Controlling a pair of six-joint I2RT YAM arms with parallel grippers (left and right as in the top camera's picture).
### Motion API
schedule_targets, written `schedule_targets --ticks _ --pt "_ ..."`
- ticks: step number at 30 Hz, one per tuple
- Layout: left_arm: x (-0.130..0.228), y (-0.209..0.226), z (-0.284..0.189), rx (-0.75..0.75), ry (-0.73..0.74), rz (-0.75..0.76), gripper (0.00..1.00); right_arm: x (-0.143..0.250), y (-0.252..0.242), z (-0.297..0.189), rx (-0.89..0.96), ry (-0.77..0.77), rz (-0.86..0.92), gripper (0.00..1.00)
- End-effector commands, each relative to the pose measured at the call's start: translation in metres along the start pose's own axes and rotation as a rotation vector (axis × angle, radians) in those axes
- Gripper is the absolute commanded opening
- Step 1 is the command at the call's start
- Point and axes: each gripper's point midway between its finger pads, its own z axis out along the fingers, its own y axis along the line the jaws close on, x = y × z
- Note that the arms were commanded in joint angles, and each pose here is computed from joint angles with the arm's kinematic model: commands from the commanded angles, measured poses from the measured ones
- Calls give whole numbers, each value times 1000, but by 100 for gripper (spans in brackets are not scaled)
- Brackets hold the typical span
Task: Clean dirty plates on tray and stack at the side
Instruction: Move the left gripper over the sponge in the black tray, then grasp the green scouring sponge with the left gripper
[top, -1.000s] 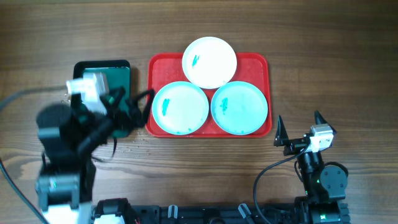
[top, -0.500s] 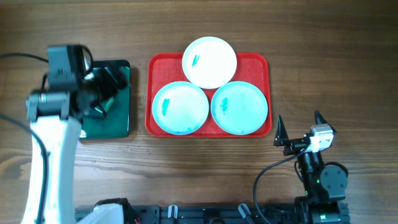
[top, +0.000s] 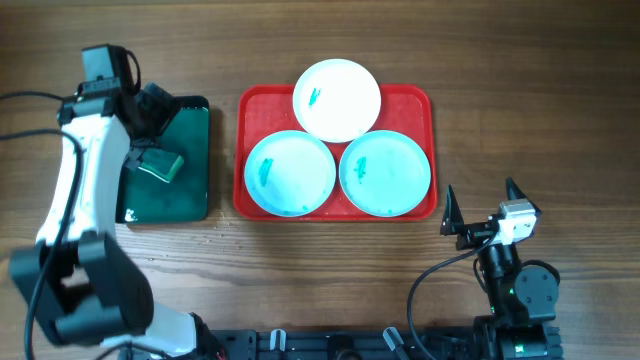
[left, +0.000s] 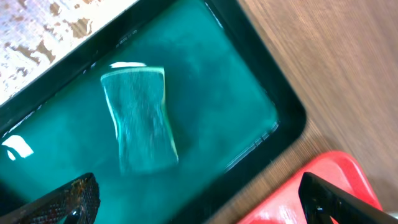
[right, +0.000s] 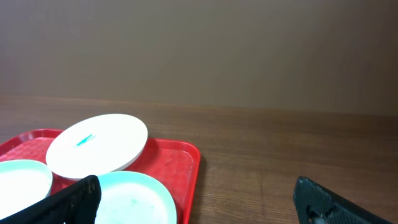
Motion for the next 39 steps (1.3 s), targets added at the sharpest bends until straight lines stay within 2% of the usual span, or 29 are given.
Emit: schedule_targets --ticks 1,6,12,23,27,33,35,36,37,38,39 --pt "-8 9 31 -69 -9 -29 100 0 0 0 3 -3 -12 100" --pt "-7 28 64 -153 19 -48 100 0 0 0 3 -3 -12 100" --pt "-17 41 70 -183 -3 -75 100 0 0 0 3 -3 -12 100" --pt "-12 57 100 -237 32 -87 100 0 0 0 3 -3 -12 100" --pt "-20 58 100 -249 -7 -86 96 0 0 0 3 -3 -12 100" --pt "-9 66 124 -282 31 -80 93 0 0 0 3 -3 -12 100" --pt "-3 71 132 -301 53 -76 83 0 0 0 3 -3 -12 100" --pt "0 73 135 -309 63 -74 68 0 0 0 3 -3 -12 100" --pt "3 74 136 -315 74 -74 35 0 0 0 3 -3 -12 100" --pt "3 74 136 -315 75 -73 20 0 0 0 3 -3 -12 100" --pt "3 74 136 -314 77 -74 10 0 0 0 3 -3 -12 100"
